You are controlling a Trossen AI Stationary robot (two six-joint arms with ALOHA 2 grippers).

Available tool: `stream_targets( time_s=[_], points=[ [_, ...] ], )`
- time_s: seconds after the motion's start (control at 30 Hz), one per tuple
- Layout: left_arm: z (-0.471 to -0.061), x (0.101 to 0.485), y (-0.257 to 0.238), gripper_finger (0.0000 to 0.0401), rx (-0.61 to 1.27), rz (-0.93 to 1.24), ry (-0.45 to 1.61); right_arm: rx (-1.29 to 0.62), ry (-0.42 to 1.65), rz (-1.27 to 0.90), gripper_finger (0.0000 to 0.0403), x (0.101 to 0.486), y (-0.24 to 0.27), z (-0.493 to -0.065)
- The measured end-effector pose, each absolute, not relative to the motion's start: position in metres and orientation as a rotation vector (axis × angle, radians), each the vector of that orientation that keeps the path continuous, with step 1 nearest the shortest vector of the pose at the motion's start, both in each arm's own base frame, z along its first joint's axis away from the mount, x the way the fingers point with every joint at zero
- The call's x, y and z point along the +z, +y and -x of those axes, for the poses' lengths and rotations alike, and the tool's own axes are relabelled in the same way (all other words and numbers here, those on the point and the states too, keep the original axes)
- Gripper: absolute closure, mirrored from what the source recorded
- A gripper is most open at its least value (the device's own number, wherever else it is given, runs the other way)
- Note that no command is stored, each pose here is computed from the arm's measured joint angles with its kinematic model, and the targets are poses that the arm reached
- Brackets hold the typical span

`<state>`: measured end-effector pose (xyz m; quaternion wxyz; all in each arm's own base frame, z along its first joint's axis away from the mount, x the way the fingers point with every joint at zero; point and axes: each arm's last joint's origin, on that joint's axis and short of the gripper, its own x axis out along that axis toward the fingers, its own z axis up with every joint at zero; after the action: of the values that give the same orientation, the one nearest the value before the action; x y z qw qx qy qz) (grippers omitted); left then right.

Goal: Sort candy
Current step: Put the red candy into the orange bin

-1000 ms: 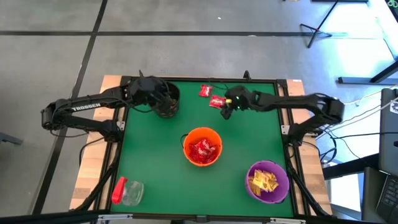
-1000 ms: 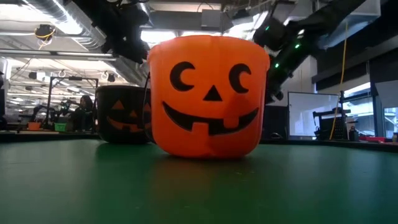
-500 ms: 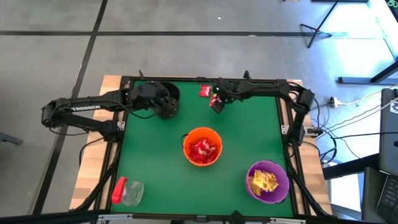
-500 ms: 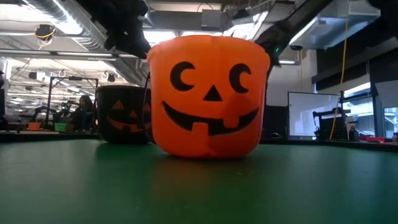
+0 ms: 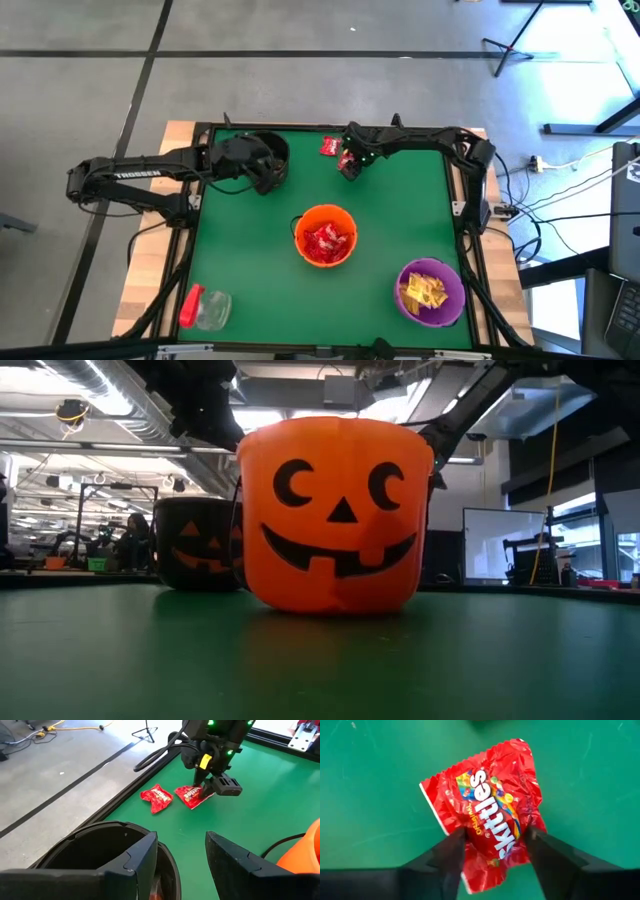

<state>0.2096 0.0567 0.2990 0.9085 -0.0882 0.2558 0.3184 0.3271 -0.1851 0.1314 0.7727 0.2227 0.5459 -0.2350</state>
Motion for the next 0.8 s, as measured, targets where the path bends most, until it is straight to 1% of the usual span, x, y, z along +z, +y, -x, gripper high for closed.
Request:
stream_targets(
  time_s=[0.27, 0.33, 0.4, 0.53, 0.7, 0.8],
  points=[
    [-0.209, 0.299, 0.057, 0.0244, 0.666, 0.178, 0.527, -0.505, 1.189, -0.490, 0.0332, 0.147, -0.180, -0.319],
    [-0.210, 0.299, 0.057, 0.0244, 0.666, 0.178, 0.528, -0.505, 1.172, -0.486, 0.0358, 0.157, -0.179, -0.317],
    [-0.210, 0.299, 0.057, 0.0244, 0.666, 0.178, 0.527, -0.492, 1.158, -0.492, 0.0374, 0.169, -0.176, -0.314],
    [-0.210, 0.299, 0.057, 0.0244, 0.662, 0.167, 0.531, -0.450, 1.135, -0.504, 0.0379, 0.191, -0.166, -0.308],
    [-0.210, 0.299, 0.057, 0.0244, 0.661, 0.162, 0.533, -0.342, 1.051, -0.459, 0.0348, 0.227, -0.135, -0.309],
    [-0.210, 0.299, 0.057, 0.0244, 0.661, 0.162, 0.533, -0.254, 0.996, -0.395, 0.0339, 0.245, -0.107, -0.313]
  ],
)
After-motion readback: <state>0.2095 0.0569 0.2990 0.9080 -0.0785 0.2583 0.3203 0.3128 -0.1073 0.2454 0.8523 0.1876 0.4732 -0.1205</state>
